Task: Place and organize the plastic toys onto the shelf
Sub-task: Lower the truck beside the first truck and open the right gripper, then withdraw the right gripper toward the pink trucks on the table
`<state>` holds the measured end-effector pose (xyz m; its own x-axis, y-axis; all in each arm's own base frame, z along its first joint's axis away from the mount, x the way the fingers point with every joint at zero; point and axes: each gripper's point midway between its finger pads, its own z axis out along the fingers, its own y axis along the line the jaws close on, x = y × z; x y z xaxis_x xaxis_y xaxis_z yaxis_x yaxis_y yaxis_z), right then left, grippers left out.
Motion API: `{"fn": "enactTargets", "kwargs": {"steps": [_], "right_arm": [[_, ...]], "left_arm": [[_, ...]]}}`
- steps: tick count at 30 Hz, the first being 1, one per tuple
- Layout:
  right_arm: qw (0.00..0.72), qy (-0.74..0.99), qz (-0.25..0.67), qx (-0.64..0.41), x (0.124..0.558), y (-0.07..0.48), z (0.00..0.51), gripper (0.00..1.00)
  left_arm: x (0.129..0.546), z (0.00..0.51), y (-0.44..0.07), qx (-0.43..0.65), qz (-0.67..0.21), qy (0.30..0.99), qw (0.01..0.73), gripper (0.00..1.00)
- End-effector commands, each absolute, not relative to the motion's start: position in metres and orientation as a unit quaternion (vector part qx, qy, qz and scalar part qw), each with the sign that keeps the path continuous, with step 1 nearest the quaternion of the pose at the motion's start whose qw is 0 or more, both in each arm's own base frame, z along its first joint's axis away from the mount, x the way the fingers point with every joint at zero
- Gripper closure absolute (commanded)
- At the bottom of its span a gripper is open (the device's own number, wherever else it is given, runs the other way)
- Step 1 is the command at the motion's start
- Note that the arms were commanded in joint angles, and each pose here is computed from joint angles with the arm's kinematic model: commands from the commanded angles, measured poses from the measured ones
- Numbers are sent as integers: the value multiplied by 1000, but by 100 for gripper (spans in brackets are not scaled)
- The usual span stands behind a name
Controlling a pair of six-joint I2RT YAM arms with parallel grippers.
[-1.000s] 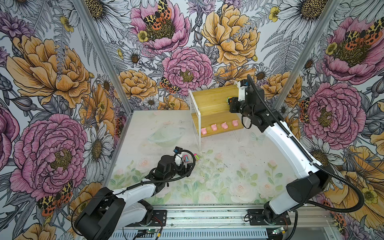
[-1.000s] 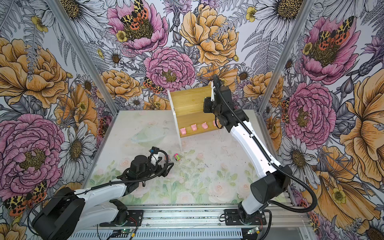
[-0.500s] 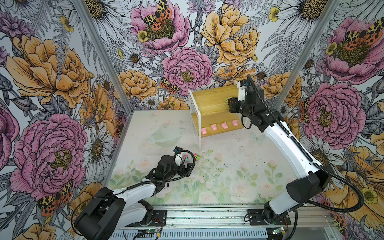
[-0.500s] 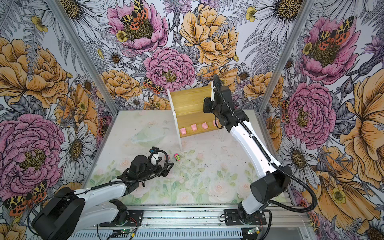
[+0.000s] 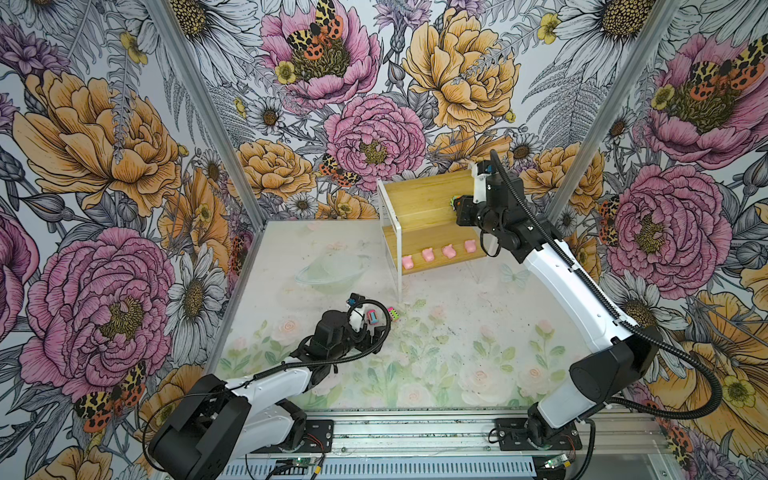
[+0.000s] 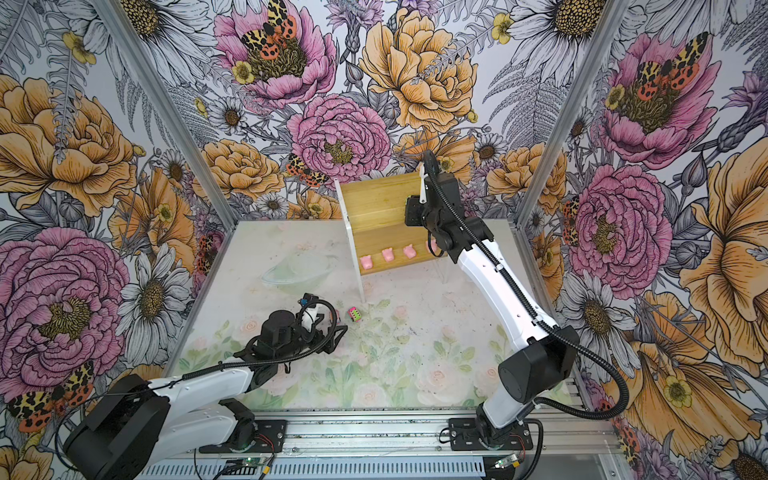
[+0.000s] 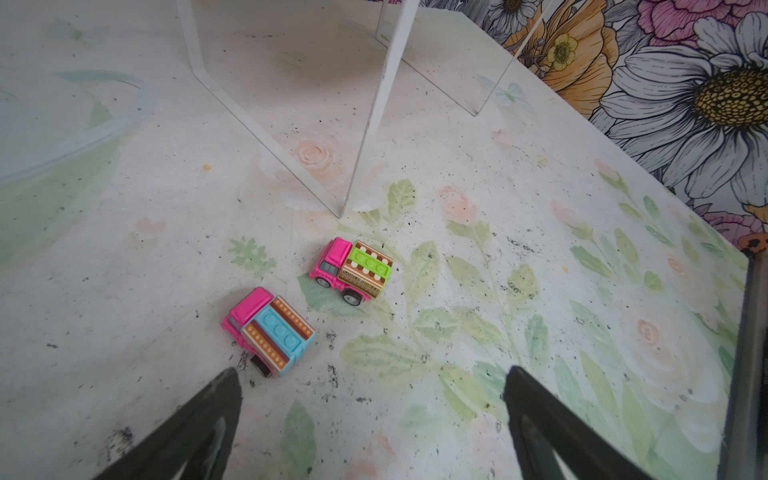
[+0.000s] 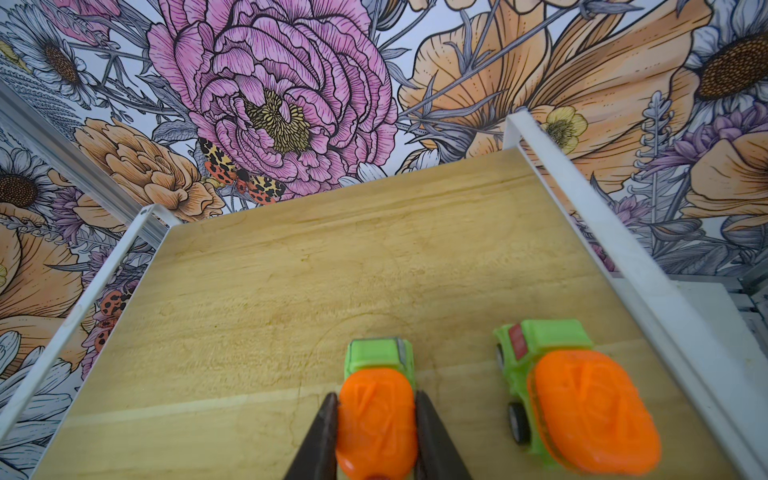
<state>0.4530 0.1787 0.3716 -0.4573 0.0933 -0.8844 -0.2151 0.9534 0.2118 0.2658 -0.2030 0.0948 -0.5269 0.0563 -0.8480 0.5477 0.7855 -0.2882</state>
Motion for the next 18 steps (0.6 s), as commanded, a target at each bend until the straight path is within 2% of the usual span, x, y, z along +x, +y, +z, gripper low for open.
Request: {"fn": "enactTargets", "kwargs": {"steps": [1,18], "right_arm": [[511,845,153,-43,454,184,365,67],[535,828,155,-68,438,181,390,46]], "left_arm": [[267,97,-205,186,-268,828,457,1],[267,97,-205,186,-268,828,456,1]]}}
